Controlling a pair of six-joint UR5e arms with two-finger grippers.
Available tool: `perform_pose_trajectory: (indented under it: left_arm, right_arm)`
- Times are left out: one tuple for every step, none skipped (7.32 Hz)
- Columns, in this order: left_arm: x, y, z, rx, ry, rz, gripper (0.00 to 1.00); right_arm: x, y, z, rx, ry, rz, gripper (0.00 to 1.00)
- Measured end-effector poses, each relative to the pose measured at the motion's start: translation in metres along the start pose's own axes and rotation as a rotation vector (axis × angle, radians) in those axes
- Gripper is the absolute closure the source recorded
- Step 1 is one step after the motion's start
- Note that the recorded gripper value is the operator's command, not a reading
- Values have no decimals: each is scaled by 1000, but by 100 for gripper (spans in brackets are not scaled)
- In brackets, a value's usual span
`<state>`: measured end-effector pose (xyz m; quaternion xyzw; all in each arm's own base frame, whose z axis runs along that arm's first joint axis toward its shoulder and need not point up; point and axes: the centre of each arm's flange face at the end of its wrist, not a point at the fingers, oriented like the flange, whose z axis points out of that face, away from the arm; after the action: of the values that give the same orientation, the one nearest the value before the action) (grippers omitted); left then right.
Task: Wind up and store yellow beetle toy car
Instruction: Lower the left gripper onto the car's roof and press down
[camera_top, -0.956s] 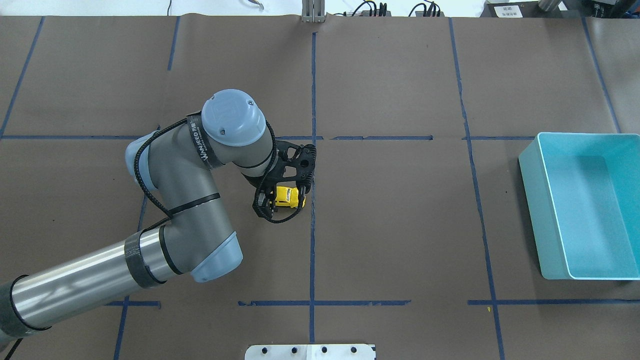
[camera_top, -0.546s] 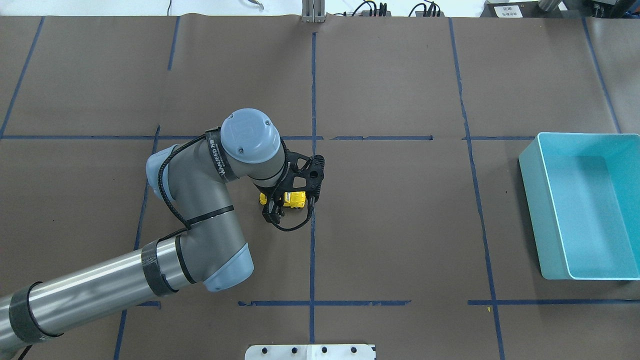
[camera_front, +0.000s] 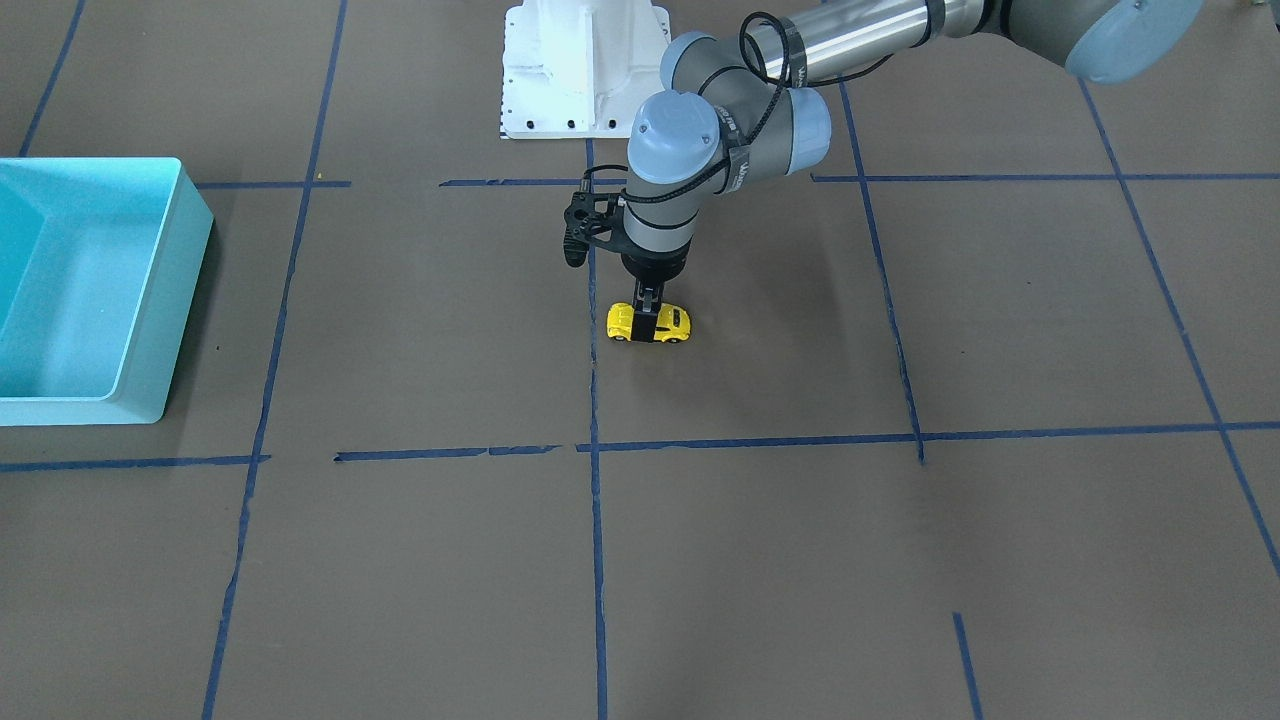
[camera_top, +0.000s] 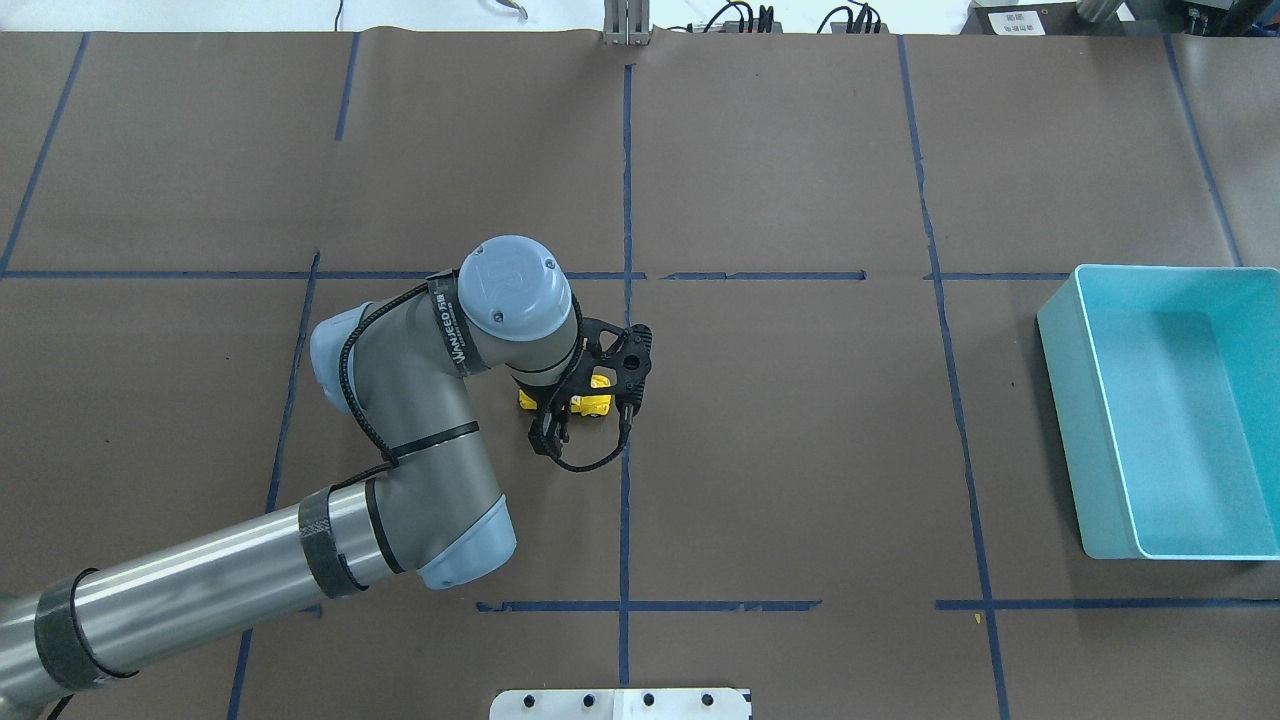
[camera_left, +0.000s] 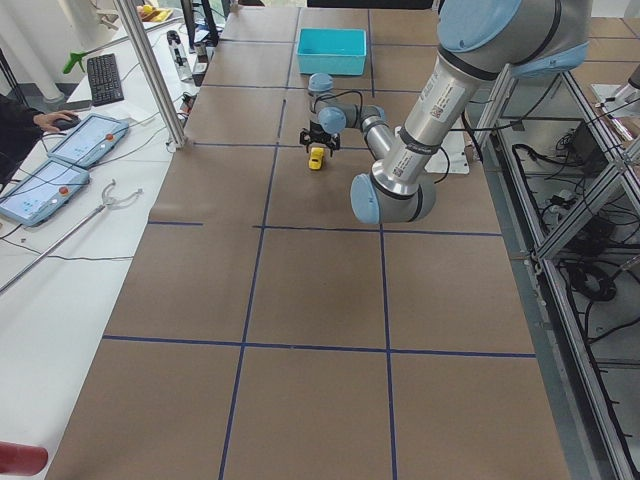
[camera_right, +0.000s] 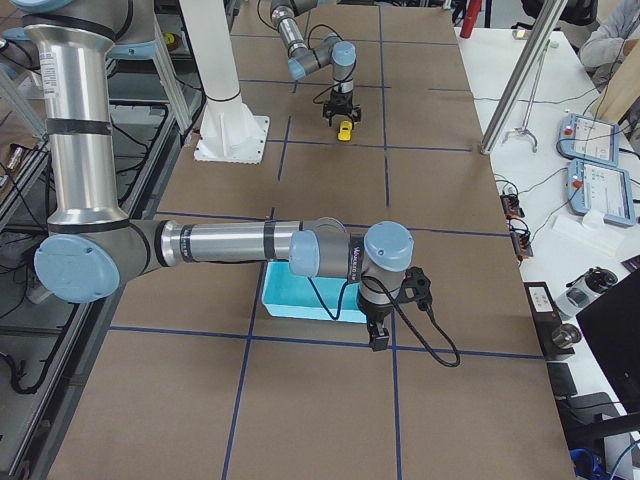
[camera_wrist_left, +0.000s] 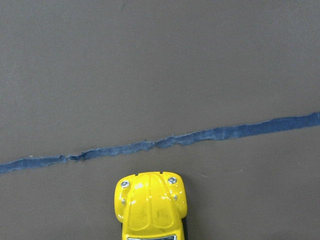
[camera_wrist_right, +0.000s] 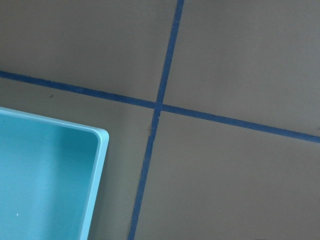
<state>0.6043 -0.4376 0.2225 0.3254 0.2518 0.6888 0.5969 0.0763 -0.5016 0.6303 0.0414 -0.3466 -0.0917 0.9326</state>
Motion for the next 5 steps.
perform_pose_trajectory:
  left_arm:
    - [-2, -2, 1, -2, -4, 0, 3]
    - [-3, -3, 3, -2, -10, 0, 16]
    - [-5, -3, 6, 0, -17, -2, 30]
    - [-5, -3, 7, 1, -20, -2, 41]
    - [-5, -3, 7, 2, -21, -1, 50]
  right_arm:
    - [0, 0, 0, 0, 0, 0, 0]
    - [0, 0, 0, 0, 0, 0, 0]
    - [0, 0, 0, 0, 0, 0, 0]
    - [0, 0, 0, 0, 0, 0, 0]
    - [0, 0, 0, 0, 0, 0, 0]
